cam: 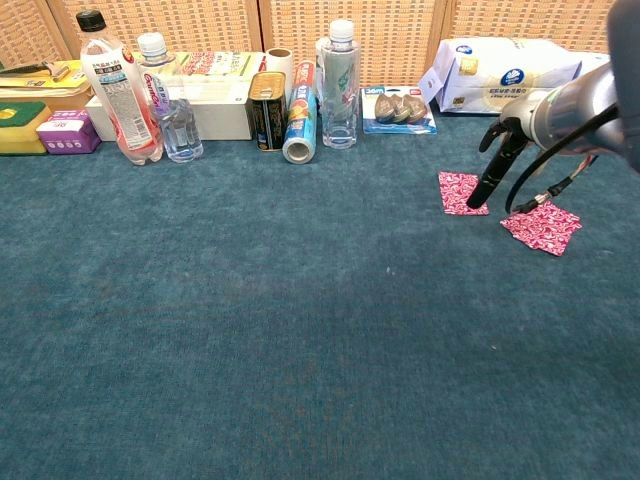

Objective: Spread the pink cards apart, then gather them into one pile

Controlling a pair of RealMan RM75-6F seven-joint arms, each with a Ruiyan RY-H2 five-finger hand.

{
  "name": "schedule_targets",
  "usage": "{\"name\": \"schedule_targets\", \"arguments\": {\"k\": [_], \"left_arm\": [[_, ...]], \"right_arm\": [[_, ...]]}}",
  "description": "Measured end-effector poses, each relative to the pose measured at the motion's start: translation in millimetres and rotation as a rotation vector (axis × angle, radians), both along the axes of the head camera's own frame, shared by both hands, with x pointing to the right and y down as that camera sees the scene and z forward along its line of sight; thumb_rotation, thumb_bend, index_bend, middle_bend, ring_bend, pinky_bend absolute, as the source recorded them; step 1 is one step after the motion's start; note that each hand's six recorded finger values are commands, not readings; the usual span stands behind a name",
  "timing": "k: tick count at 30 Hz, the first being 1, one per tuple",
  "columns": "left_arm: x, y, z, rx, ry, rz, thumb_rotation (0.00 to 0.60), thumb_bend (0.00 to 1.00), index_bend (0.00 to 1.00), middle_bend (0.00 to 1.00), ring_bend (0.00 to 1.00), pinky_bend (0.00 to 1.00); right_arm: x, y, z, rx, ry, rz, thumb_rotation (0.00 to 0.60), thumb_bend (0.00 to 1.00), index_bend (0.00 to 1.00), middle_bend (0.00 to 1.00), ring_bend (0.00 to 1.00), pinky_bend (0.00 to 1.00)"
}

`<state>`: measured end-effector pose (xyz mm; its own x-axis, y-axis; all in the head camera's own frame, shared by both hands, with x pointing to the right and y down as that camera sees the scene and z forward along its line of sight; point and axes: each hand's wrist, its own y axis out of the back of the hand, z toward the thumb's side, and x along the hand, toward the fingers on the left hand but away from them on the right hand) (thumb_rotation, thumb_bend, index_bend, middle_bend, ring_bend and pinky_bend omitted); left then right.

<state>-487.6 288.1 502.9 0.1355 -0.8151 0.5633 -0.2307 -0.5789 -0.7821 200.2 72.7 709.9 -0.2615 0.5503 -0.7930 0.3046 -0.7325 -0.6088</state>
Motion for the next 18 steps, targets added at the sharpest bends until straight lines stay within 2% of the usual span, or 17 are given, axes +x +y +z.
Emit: {"name": "schedule_targets", "arguments": {"k": [11,18], "left_arm": [[1,0,0,0.012,-0.011,-0.001,0.6,0.01,0.0,0.0,0.0,0.0],[1,0,-6,0.056,-0.032,-0.011,0.6,0.01,0.0,0.0,0.0,0.0]], "right_arm": [[-13,-4,26,-0.014,0.069,-0.129,0.6,0.1,0.1,0.0,0.0,0.14],[-23,-4,32,-0.003,0.091,-0.207,0.6,0.1,0.1,0.0,0.0,0.14]]}}
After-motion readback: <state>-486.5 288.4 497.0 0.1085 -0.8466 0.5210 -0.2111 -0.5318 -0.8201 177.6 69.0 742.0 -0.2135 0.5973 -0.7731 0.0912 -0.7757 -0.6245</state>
